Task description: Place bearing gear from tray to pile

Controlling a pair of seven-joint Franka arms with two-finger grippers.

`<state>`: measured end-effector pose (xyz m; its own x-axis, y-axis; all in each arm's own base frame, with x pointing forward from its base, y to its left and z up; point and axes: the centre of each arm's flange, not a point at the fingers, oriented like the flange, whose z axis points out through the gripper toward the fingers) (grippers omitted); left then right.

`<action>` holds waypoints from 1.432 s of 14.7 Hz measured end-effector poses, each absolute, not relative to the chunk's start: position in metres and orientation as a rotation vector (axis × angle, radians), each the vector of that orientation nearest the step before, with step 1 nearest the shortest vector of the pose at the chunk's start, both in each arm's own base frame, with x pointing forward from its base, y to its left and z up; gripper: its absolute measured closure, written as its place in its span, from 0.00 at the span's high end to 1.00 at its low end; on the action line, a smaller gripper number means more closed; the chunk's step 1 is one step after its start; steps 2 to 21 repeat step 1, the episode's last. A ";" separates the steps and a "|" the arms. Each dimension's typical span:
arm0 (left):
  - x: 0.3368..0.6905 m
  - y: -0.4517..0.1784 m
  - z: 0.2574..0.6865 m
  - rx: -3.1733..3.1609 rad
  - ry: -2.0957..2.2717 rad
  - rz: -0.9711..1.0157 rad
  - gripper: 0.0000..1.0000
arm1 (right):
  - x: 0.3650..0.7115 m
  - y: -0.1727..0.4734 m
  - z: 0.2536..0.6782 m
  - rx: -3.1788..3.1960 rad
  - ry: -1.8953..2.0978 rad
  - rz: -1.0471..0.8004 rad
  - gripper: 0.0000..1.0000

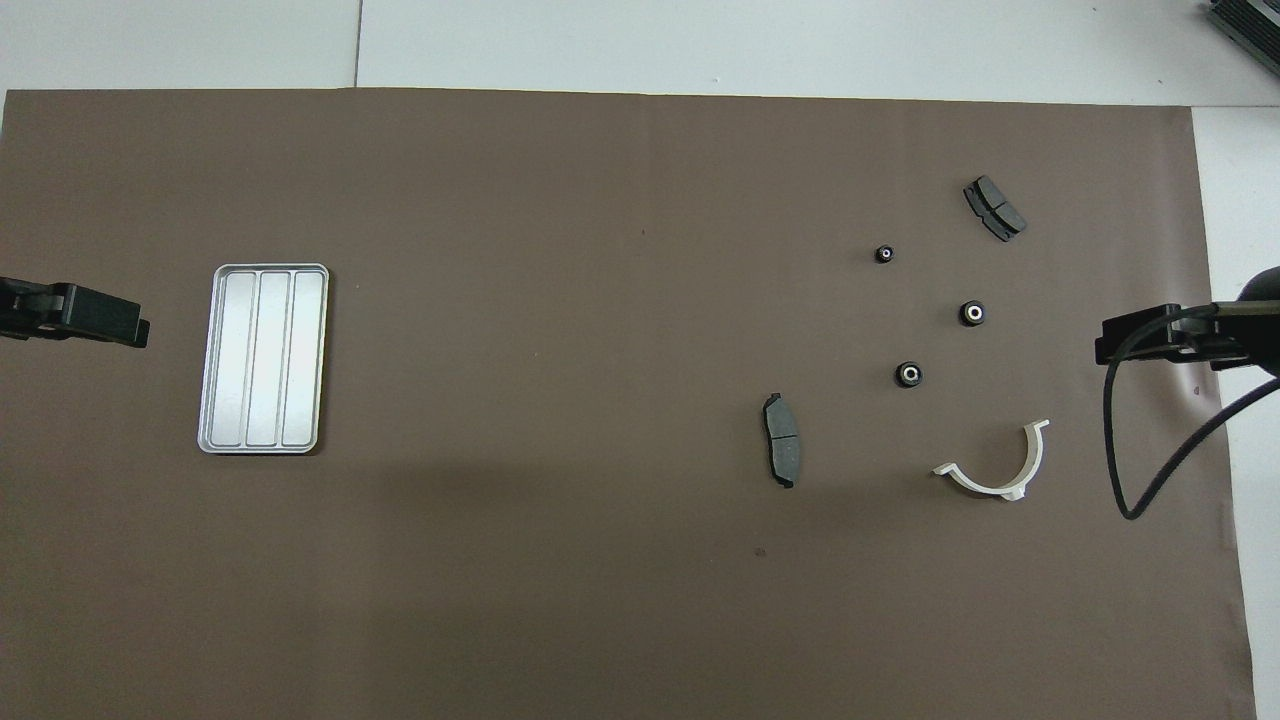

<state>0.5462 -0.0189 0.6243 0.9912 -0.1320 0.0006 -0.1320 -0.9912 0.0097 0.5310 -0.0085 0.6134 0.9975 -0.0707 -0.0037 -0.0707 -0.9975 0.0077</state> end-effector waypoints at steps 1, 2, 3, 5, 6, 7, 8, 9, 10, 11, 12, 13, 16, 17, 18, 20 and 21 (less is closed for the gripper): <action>0.546 -0.019 0.624 3.125 -0.207 0.000 1.00 | 0.531 -0.009 0.613 3.132 -0.111 -0.006 1.00; 0.546 -0.019 0.624 3.125 -0.207 0.000 1.00 | 0.531 -0.009 0.613 3.132 -0.111 -0.006 1.00; 0.546 -0.019 0.624 3.125 -0.207 0.000 1.00 | 0.531 -0.009 0.613 3.132 -0.111 -0.006 1.00; 0.546 -0.019 0.624 3.125 -0.207 0.000 1.00 | 0.531 -0.009 0.613 3.132 -0.111 -0.006 1.00; 0.546 -0.019 0.624 3.125 -0.207 0.000 1.00 | 0.531 -0.009 0.613 3.132 -0.111 -0.006 1.00; 0.546 -0.019 0.624 3.125 -0.207 0.000 1.00 | 0.531 -0.009 0.613 3.132 -0.111 -0.006 1.00; 0.546 -0.019 0.624 3.125 -0.207 0.000 1.00 | 0.531 -0.009 0.613 3.132 -0.111 -0.006 1.00; 0.546 -0.019 0.624 3.125 -0.207 0.000 1.00 | 0.531 -0.009 0.613 3.132 -0.111 -0.006 1.00; 0.546 -0.019 0.624 3.125 -0.207 0.000 1.00 | 0.531 -0.009 0.613 3.132 -0.111 -0.006 1.00; 0.546 -0.019 0.624 3.125 -0.207 0.000 1.00 | 0.531 -0.009 0.613 3.132 -0.111 -0.006 1.00; 0.546 -0.019 0.624 3.125 -0.207 0.000 1.00 | 0.531 -0.009 0.613 3.132 -0.111 -0.006 1.00; 0.546 -0.019 0.624 3.125 -0.207 0.000 1.00 | 0.531 -0.009 0.613 3.132 -0.111 -0.006 1.00; 0.546 -0.019 0.624 3.125 -0.207 0.000 1.00 | 0.531 -0.009 0.613 3.132 -0.111 -0.006 1.00; 0.546 -0.019 0.624 3.125 -0.207 0.000 1.00 | 0.531 -0.009 0.613 3.132 -0.111 -0.006 1.00; 0.546 -0.019 0.624 3.125 -0.207 0.000 1.00 | 0.531 -0.009 0.613 3.132 -0.111 -0.006 1.00; 0.546 -0.019 0.624 3.125 -0.207 0.000 1.00 | 0.531 -0.009 0.613 3.132 -0.111 -0.006 1.00; 0.546 -0.019 0.624 3.125 -0.207 0.000 1.00 | 0.531 -0.009 0.613 3.132 -0.111 -0.006 1.00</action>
